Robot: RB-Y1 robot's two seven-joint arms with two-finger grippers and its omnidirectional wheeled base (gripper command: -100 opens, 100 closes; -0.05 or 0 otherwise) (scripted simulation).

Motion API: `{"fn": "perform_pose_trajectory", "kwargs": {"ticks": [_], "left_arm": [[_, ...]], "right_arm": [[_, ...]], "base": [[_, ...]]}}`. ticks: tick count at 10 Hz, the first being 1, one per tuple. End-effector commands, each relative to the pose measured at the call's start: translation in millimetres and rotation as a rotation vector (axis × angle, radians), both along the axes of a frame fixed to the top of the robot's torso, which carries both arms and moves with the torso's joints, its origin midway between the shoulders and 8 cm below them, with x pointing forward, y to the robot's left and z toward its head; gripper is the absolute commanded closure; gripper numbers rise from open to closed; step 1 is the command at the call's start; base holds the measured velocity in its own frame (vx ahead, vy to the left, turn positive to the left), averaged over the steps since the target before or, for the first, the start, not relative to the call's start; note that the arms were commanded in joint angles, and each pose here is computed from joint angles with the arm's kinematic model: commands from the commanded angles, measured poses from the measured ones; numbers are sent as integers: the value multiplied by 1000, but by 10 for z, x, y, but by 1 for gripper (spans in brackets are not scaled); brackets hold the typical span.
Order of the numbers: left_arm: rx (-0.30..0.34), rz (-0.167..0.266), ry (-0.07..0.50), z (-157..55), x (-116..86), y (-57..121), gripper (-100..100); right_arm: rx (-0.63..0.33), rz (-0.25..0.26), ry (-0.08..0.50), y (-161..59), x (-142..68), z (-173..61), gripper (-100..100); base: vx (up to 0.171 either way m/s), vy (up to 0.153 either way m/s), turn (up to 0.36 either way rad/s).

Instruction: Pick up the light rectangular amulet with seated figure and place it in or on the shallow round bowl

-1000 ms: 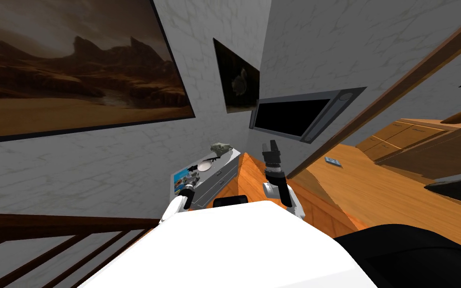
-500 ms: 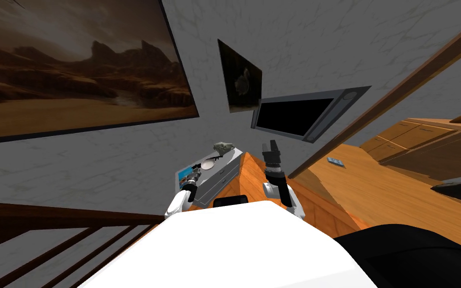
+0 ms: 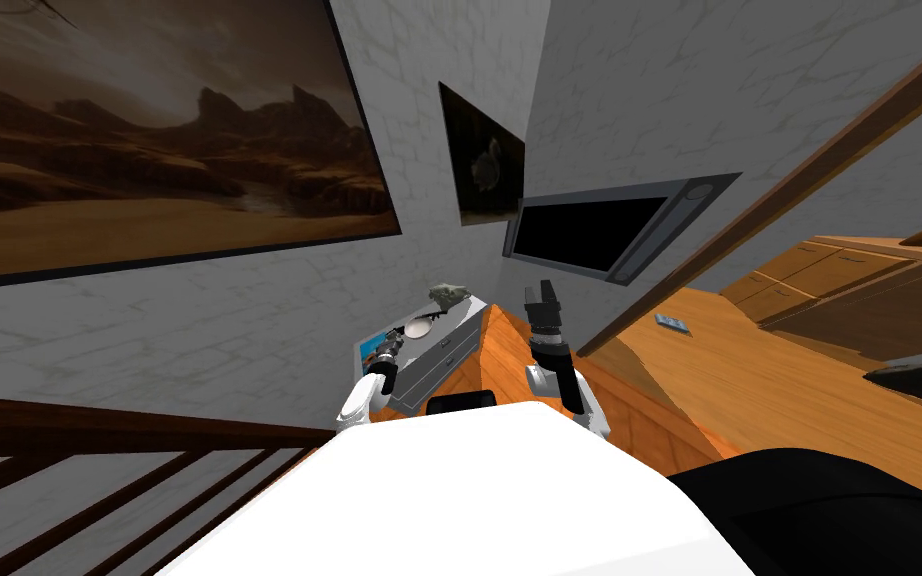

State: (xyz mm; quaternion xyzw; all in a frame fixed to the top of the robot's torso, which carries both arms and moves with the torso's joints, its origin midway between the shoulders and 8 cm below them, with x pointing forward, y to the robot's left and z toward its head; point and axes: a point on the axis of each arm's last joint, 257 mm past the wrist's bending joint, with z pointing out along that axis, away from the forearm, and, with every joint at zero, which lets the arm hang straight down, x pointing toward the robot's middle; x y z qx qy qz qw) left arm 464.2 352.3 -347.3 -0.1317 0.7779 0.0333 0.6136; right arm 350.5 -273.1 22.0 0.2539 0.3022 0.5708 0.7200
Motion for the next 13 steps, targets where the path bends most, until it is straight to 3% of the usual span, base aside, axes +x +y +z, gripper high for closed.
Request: {"fn": "perform_pose_trajectory", "kwargs": {"ticks": [1,13], "left_arm": [[-24,23,-13,54,38,-2,100],[-241,226,-115,419,320,204,100]], "right_arm": [[0,0,0,0,0,0,0],[0,0,0,0,0,0,0]], "base": [[12,6,-23],[32,-35,-54]]}}
